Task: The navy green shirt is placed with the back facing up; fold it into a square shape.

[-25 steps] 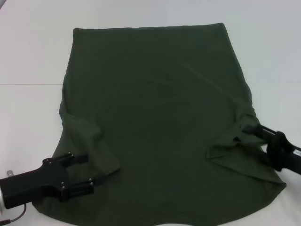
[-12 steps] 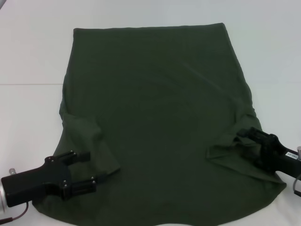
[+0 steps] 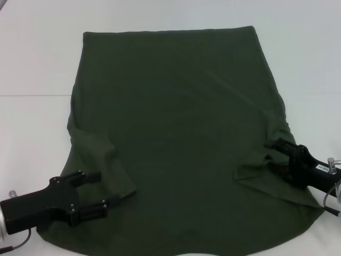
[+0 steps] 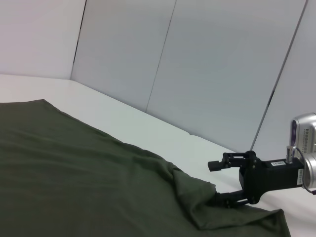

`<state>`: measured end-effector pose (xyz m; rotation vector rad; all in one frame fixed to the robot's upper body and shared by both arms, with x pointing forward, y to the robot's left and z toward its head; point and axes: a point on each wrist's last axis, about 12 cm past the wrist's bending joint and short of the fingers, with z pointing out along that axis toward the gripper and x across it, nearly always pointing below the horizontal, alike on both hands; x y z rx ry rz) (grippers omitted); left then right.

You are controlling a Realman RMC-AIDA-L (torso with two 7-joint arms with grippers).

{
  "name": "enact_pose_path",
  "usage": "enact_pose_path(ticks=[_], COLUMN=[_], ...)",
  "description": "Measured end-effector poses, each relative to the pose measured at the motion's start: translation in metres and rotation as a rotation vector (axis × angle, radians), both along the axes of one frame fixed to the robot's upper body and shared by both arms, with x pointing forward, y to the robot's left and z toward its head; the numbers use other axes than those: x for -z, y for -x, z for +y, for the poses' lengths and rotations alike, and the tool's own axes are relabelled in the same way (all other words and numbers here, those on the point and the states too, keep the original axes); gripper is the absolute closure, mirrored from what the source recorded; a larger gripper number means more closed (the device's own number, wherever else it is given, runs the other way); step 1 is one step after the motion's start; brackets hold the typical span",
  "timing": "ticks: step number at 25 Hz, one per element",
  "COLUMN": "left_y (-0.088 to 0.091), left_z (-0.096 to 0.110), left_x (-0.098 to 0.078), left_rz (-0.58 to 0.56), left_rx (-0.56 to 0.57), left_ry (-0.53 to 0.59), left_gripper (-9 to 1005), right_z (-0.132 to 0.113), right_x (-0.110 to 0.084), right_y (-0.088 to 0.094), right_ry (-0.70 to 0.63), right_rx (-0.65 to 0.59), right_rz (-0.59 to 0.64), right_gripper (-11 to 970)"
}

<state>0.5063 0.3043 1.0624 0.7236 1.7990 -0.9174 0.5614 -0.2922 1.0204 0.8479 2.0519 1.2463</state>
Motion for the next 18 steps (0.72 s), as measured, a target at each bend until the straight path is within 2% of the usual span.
enact_pose_path(ticks=[18], left_y=[0.000], left_z=[0.000], left_x=[0.000], left_rz=[0.001], left_rx=[-0.007], left_ry=[0.008], left_gripper=[122], right_z=[0.003], right_x=[-0.007], right_y=[-0.020], right_ry=[0.058], right_rx=[0.031], right_rz=[-0.014], right_gripper=[134])
